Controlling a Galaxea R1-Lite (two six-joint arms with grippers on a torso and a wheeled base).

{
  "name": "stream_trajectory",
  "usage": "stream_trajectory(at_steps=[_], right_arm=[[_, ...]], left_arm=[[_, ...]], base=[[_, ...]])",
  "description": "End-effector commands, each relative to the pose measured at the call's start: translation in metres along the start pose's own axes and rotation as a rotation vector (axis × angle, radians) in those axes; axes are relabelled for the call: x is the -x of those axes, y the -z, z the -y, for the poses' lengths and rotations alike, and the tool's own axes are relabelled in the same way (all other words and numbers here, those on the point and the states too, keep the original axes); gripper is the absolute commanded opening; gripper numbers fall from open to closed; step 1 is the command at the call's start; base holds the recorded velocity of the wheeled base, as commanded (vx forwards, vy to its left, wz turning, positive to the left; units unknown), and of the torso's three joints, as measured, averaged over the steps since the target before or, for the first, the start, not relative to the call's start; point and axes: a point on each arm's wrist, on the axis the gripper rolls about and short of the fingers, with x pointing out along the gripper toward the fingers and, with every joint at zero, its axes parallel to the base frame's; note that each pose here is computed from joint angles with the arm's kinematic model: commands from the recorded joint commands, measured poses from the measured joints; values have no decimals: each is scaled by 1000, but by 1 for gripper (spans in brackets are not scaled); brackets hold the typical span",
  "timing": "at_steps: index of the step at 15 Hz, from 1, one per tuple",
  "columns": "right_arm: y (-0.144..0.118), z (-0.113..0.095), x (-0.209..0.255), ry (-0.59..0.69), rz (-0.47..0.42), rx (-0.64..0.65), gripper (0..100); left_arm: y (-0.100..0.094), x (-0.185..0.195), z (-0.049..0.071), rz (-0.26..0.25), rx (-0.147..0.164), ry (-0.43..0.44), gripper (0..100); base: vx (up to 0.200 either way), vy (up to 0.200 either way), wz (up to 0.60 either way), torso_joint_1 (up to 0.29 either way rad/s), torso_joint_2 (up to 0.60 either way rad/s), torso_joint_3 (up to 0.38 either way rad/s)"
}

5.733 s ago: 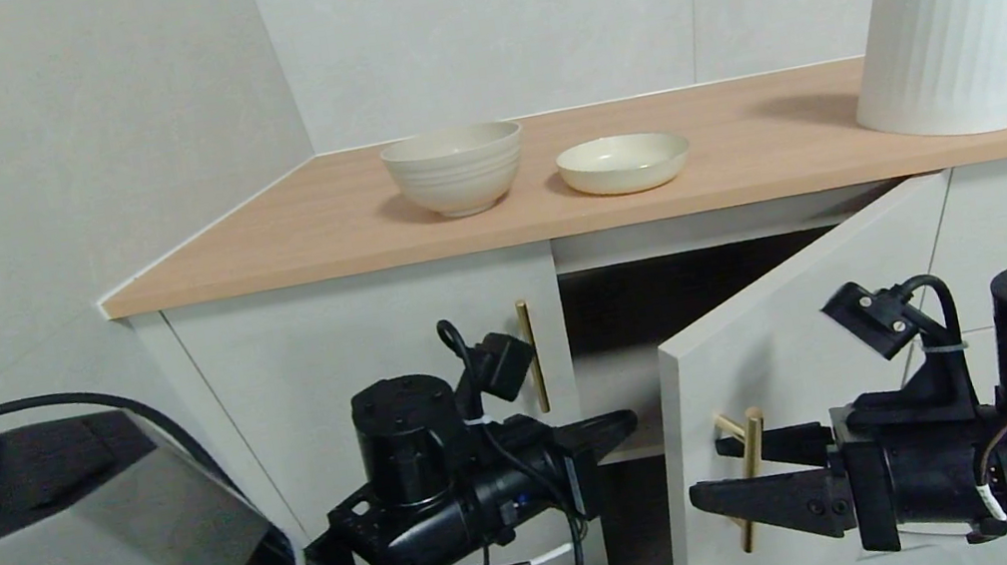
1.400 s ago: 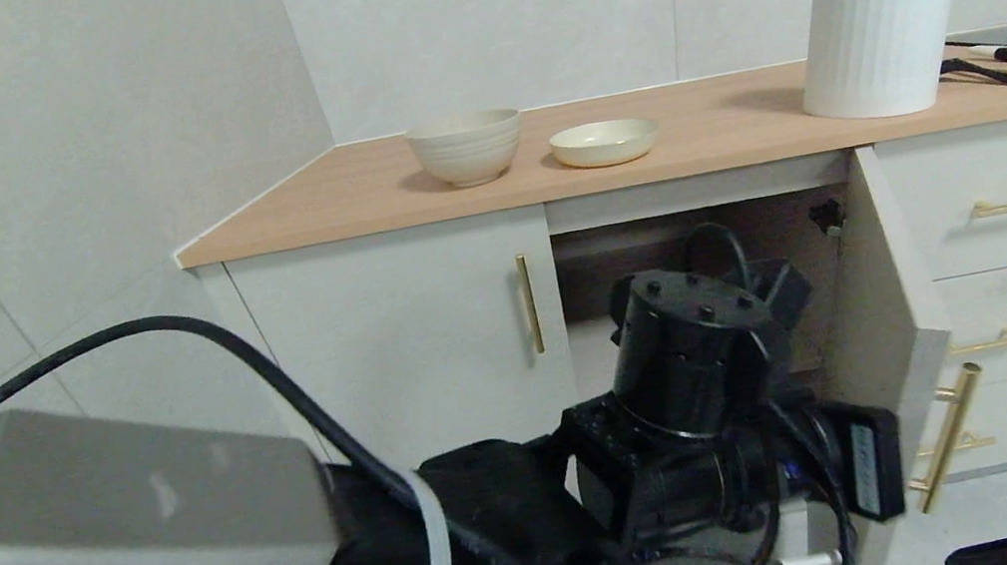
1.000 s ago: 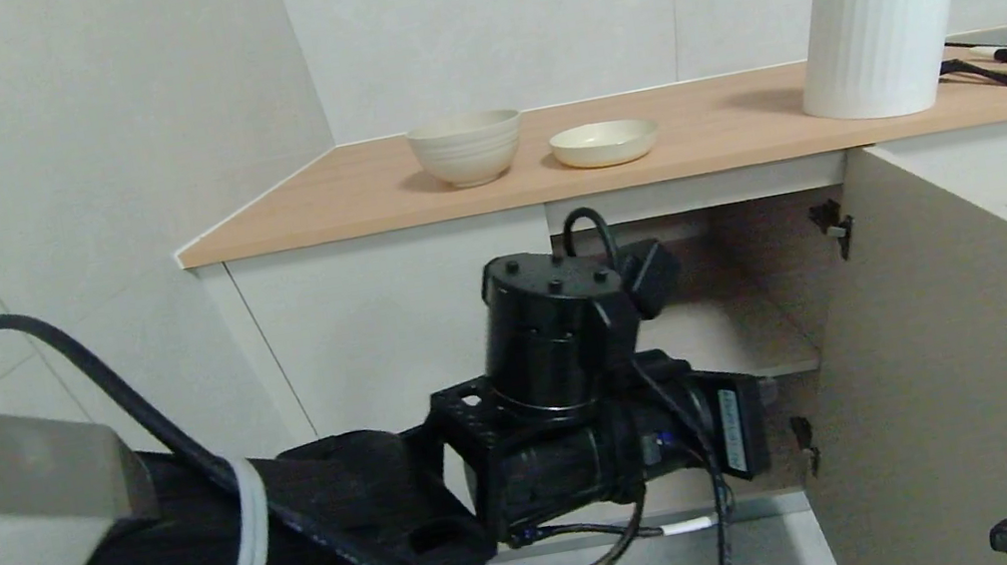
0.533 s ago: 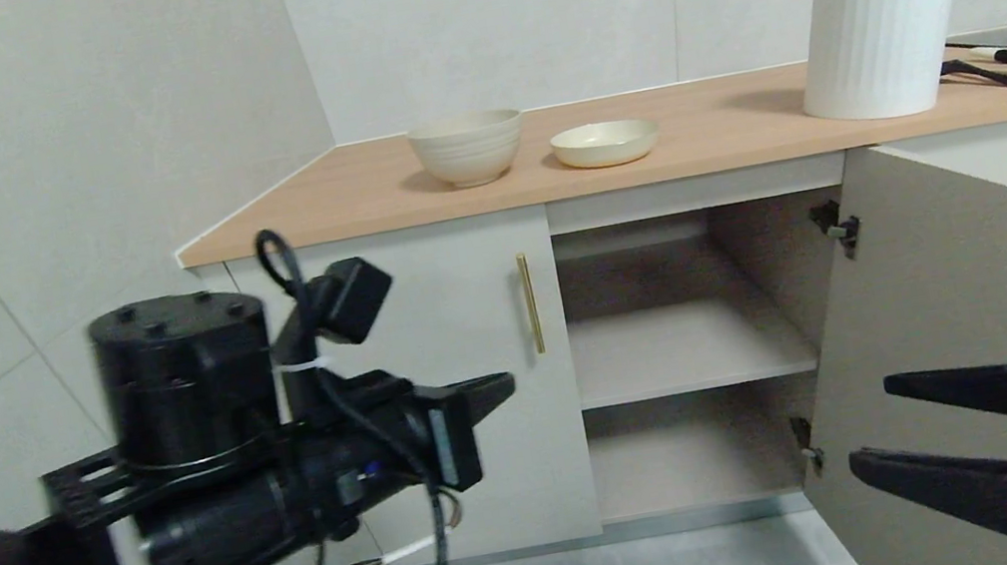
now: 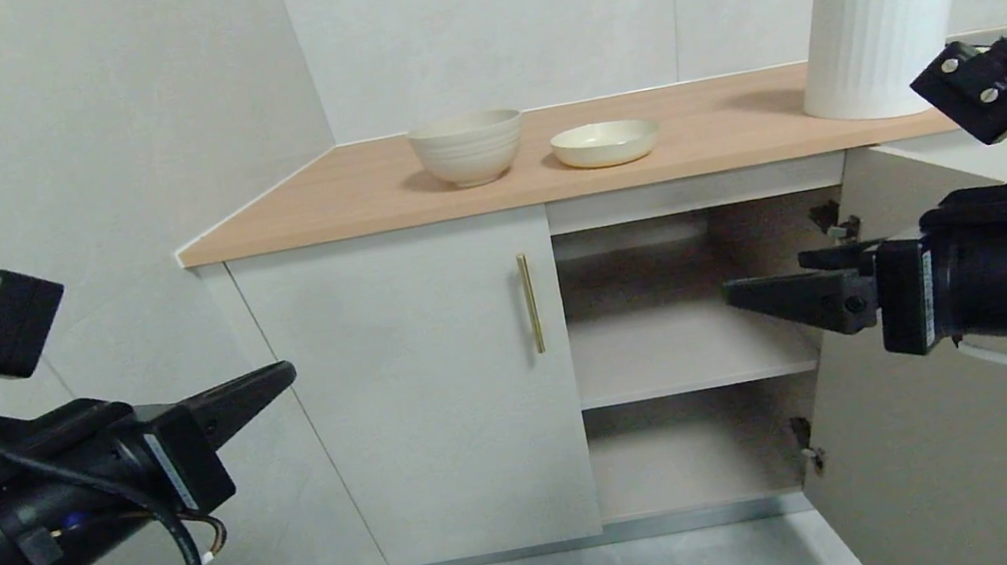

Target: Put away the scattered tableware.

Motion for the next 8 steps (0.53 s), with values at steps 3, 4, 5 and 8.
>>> stream_trajectory(at_steps=[3,4,5,8], right_arm=[[-6,-1,4,5,-9,-3,100],[-7,-1,4,7,-2,-4,100],[-10,-1,3,20,7,-9,100],[-9,1,-7,87,3,-32,100]], left_arm=[[-15,4,3,30,21,0,100],[-17,5,3,40,41,5,100],[-20,5,4,51,45,6,100],[-24,6,6,70,41,11,100]], base=[[0,0,0,0,0,0],[0,0,0,0,0,0],[0,0,0,0,0,0],[0,0,0,0,0,0]])
